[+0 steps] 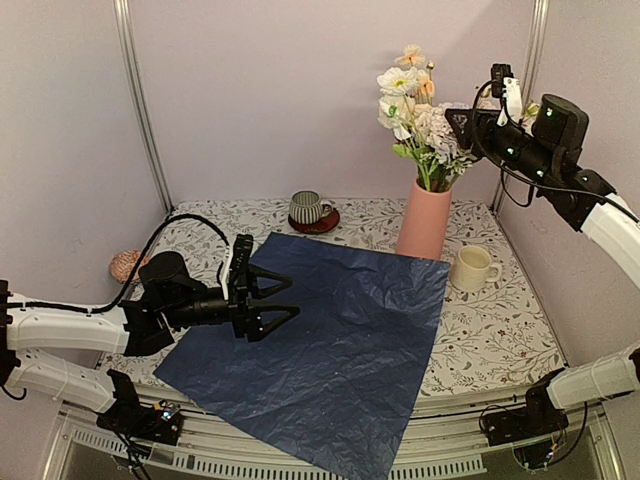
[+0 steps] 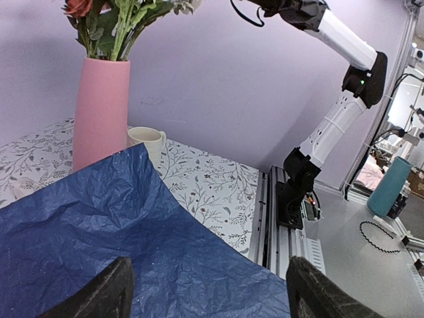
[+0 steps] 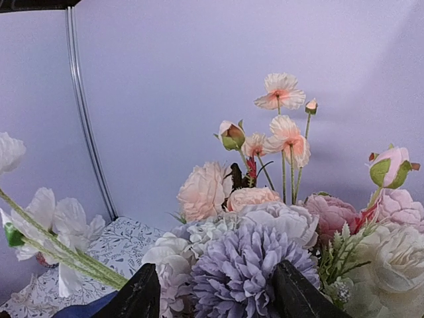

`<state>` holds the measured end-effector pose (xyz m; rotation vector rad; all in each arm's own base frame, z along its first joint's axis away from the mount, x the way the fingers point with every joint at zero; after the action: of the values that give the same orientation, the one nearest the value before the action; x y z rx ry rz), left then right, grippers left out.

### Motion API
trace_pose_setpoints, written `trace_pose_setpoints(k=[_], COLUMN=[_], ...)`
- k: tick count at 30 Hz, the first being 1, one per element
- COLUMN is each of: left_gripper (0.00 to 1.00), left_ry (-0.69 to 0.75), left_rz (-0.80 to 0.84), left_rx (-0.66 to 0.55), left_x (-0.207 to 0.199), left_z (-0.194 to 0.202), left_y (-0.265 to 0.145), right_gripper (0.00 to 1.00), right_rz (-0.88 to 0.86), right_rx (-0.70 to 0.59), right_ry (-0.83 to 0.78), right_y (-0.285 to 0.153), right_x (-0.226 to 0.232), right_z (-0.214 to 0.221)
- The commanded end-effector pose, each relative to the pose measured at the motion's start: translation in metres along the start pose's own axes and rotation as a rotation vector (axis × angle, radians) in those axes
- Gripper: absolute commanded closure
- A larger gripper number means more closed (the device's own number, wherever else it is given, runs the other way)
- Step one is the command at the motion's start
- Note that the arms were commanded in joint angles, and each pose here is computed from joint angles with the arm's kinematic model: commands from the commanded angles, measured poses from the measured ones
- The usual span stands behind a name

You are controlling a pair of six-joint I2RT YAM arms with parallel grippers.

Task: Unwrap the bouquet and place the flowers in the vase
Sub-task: Adjust the fake flower in the vase.

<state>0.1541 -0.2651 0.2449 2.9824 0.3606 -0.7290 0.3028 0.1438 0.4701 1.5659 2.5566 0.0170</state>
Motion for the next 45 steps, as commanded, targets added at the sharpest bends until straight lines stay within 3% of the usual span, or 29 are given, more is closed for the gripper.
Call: trace_pose_setpoints(k=[1,7,18,23,28,30,39,45], left_gripper=[0.18,0.18,0.19,0.19,0.18,0.17,0.12,0.12], left_ry=[0.016,0.018,0.013,0.008,0.003,0.001,-0.037,-0.089], left_rz=[0.005,0.004,0.008,0.000,-0.042,-0.063,-0.406,-0.546], left_rx=[-0.008,-0.009,-0.010,-0.008,-0.018,-0.031,-0.140,-0.219], left_x=[-0.002,-0.002,-0.002,-0.001,0.002,0.003,0.032,0.045], left_z=[-0.003,-0.002,-0.002,-0.002,-0.005,-0.006,-0.023,-0.031], left_y=[0.001,0.001,0.002,0.002,0.001,-0.001,-0.033,-0.067], right_gripper=[0.41,0.42,0.42,0.38,0.20,0.16,0.14,0.14], right_rz=[0.078,0.092,0.107,0.105,0.046,0.015,0.013,0.031], right_rx=[0.038,0.135,0.175,0.085,-0.063,-0.100,-0.177,-0.105], right_ry=[0.005,-0.017,-0.017,-0.025,-0.060,-0.070,-0.081,-0.010], right_y=[0.009,0.018,0.009,-0.011,-0.046,-0.059,-0.117,-0.130], right_x=[-0.009,-0.009,-0.009,-0.010,-0.004,0.002,0.011,0.014], right_z=[0.004,0.034,0.045,0.018,-0.013,-0.006,0.044,0.088])
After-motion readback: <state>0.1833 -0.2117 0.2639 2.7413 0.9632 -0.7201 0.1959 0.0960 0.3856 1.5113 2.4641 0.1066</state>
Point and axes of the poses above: each gripper's point midway between its finger pads, its own y axis out along the fingers, its own x axis along the line the jaws close on, z = x × y, the point moved 7 cm from there along -y, back along the fingers, and after that the axes turned 13 degrees about -y, right-handed, at the moved point
